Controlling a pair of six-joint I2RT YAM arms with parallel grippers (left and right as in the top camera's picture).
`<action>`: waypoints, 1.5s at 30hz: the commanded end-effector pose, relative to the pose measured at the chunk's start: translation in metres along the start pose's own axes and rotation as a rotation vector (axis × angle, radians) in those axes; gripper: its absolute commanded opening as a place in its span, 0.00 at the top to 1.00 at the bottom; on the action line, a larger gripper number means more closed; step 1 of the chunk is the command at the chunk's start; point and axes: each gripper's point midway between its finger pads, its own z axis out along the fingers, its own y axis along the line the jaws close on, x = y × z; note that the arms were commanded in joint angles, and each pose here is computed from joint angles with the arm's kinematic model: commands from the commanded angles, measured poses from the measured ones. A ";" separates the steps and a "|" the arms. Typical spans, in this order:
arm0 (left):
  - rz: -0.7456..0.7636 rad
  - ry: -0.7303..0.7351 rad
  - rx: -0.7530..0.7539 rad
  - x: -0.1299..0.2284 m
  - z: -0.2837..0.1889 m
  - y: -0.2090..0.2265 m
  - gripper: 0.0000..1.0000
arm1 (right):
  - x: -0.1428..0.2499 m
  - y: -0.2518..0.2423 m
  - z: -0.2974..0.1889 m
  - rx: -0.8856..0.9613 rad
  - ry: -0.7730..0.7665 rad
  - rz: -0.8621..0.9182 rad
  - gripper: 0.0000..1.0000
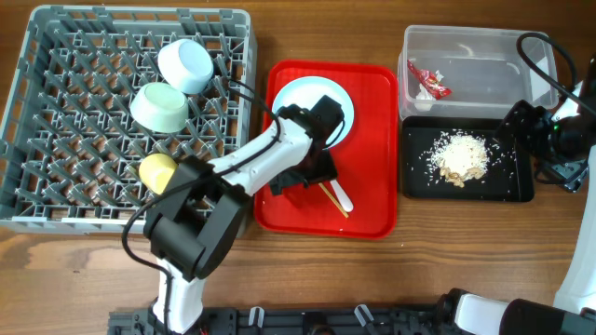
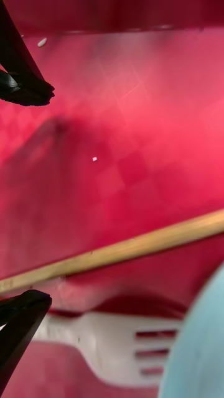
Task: Sort waste into correct bins and load items into the dishwasher rack
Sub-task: 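Reach the left gripper down to the wooden chopsticks on the red tray, then grasp the chopsticks and drop them into the dish rack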
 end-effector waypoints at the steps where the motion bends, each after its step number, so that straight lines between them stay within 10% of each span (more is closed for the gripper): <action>1: -0.008 -0.007 -0.039 0.002 0.009 0.004 0.06 | -0.001 -0.001 -0.008 -0.002 -0.030 -0.020 0.00; 5: -0.005 -0.007 -0.039 0.003 0.009 0.003 0.34 | -0.001 -0.001 -0.008 -0.002 -0.029 -0.019 0.00; 26: -0.002 0.007 -0.059 0.012 0.028 0.014 0.27 | 0.001 -0.001 -0.008 -0.001 -0.024 -0.019 0.00; 34: -0.002 0.008 -0.059 0.012 0.028 0.014 0.68 | 0.002 0.000 -0.008 -0.007 -0.018 -0.020 0.00; 45: -0.001 -0.003 -0.043 0.009 0.028 0.011 0.87 | 0.002 0.000 -0.008 -0.006 -0.016 -0.020 0.00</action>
